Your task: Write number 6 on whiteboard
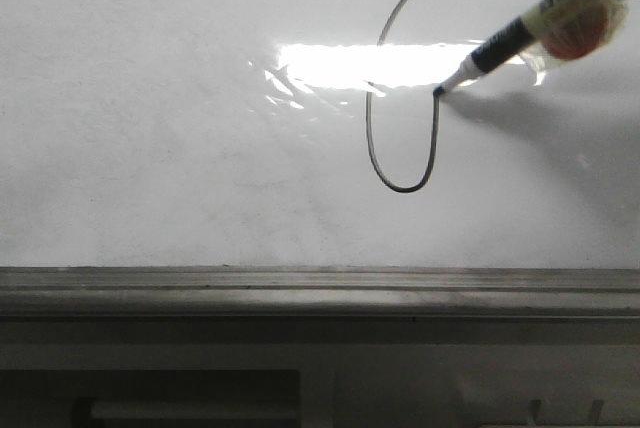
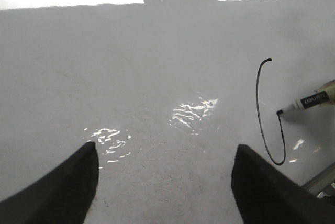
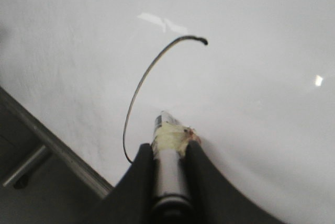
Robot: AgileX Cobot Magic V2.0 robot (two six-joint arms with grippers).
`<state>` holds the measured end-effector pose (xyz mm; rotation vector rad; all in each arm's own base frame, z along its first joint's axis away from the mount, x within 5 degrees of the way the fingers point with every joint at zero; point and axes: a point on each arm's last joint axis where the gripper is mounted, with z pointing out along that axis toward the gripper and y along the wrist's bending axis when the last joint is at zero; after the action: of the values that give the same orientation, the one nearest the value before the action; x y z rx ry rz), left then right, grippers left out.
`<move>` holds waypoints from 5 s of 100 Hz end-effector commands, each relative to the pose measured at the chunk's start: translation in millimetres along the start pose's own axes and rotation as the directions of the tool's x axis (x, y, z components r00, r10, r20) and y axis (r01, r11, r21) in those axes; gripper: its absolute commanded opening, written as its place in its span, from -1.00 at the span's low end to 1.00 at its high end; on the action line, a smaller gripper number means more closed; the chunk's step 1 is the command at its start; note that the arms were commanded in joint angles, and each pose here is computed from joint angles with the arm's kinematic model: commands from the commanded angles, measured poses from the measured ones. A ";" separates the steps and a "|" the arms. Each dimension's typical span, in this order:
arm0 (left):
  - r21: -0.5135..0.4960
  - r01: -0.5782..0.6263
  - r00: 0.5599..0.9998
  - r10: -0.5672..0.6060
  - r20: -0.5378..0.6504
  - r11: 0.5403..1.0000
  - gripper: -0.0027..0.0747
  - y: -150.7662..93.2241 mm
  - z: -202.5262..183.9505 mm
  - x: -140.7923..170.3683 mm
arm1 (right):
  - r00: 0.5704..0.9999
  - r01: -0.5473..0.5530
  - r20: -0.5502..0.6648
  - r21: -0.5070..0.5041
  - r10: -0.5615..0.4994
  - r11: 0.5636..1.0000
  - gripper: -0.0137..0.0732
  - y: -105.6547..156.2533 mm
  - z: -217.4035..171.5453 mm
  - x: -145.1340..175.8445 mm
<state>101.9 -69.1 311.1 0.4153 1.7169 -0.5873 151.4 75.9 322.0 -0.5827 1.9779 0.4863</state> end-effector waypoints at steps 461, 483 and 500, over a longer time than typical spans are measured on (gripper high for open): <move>-0.017 -0.046 0.962 0.049 0.267 0.999 0.45 -16.4 1.8 -45.8 | 0.927 -0.125 0.354 -0.006 0.119 0.992 -0.30 3.1 -61.2 -42.0; 0.071 -0.071 0.952 0.046 0.303 0.995 -0.96 -15.5 -27.7 -27.8 | 0.898 -0.011 0.437 0.108 -0.037 0.994 -0.79 17.2 -82.8 -14.7; 0.096 -0.102 0.949 0.068 0.307 0.990 -0.98 -9.4 -43.2 4.8 | 0.864 0.062 0.481 0.198 -0.152 0.978 -0.79 30.7 -93.4 34.4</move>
<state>67.4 -58.6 318.6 0.4534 1.4061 -0.6598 64.6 46.0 341.9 -0.4493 1.5399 0.3893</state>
